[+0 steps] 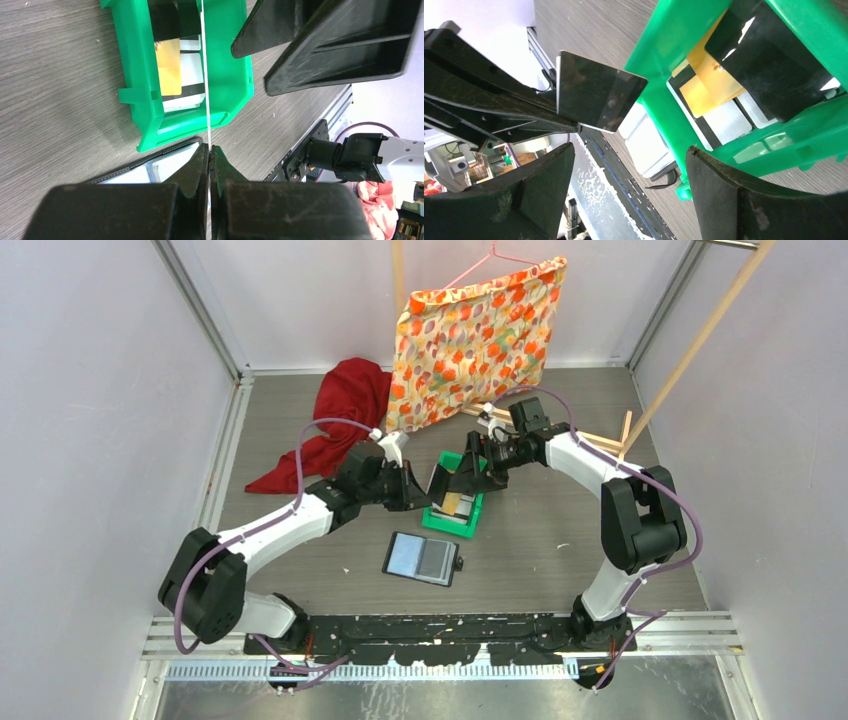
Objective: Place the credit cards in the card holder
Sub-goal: Place the credit card in the storage box.
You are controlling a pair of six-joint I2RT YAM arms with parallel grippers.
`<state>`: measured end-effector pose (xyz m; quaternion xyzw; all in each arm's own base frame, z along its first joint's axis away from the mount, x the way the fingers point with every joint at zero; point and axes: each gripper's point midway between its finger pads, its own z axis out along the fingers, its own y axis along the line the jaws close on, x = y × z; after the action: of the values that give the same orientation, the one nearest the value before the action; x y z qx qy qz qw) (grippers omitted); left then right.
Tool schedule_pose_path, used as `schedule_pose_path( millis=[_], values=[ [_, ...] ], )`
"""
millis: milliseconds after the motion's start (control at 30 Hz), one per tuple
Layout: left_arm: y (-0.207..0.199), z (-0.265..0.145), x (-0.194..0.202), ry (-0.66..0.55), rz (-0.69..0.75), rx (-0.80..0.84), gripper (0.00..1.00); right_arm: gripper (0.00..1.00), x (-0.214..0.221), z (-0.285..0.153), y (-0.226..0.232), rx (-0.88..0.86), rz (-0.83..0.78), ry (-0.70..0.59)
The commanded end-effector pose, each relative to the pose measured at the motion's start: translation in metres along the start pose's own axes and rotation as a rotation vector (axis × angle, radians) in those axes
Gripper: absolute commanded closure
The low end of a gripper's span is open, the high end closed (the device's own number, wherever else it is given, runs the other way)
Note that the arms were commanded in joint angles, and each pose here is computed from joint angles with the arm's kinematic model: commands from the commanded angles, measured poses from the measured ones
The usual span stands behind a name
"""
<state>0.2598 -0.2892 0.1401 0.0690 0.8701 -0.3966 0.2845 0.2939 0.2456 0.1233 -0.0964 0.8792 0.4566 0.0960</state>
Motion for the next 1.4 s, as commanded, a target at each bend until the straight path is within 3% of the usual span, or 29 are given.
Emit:
schedule_pose_path(
  millis=[0, 133, 433, 800, 900, 1100, 1267, 1367],
  values=[
    [-0.010, -0.007, -0.008, -0.034, 0.019, 0.048, 1.00, 0.11, -0.024, -0.015, 0.038, -0.094, -0.069, -0.057],
    [-0.018, -0.004, -0.015, -0.049, 0.013, 0.080, 1.00, 0.00, -0.037, -0.015, 0.050, -0.132, 0.002, -0.083],
    [-0.029, 0.004, -0.021, -0.066, -0.008, 0.139, 1.00, 0.00, -0.050, 0.002, 0.030, -0.076, 0.167, -0.083],
    [-0.033, 0.012, -0.022, -0.061, -0.016, 0.159, 1.00, 0.00, -0.049, 0.010, 0.028, -0.084, 0.193, -0.069],
    [-0.033, 0.012, -0.020, -0.057, -0.018, 0.163, 1.00, 0.05, -0.049, 0.010, 0.029, -0.092, 0.194, -0.069],
    [-0.033, 0.012, -0.018, -0.056, -0.026, 0.172, 1.00, 0.26, -0.047, 0.012, 0.027, -0.099, 0.204, -0.063],
    [-0.029, 0.012, -0.016, -0.055, -0.038, 0.162, 1.00, 0.53, -0.048, 0.010, 0.024, -0.105, 0.219, -0.072],
    [-0.025, 0.013, -0.016, -0.064, -0.056, 0.150, 1.00, 0.58, -0.048, 0.008, 0.020, -0.112, 0.242, -0.081]
  ],
)
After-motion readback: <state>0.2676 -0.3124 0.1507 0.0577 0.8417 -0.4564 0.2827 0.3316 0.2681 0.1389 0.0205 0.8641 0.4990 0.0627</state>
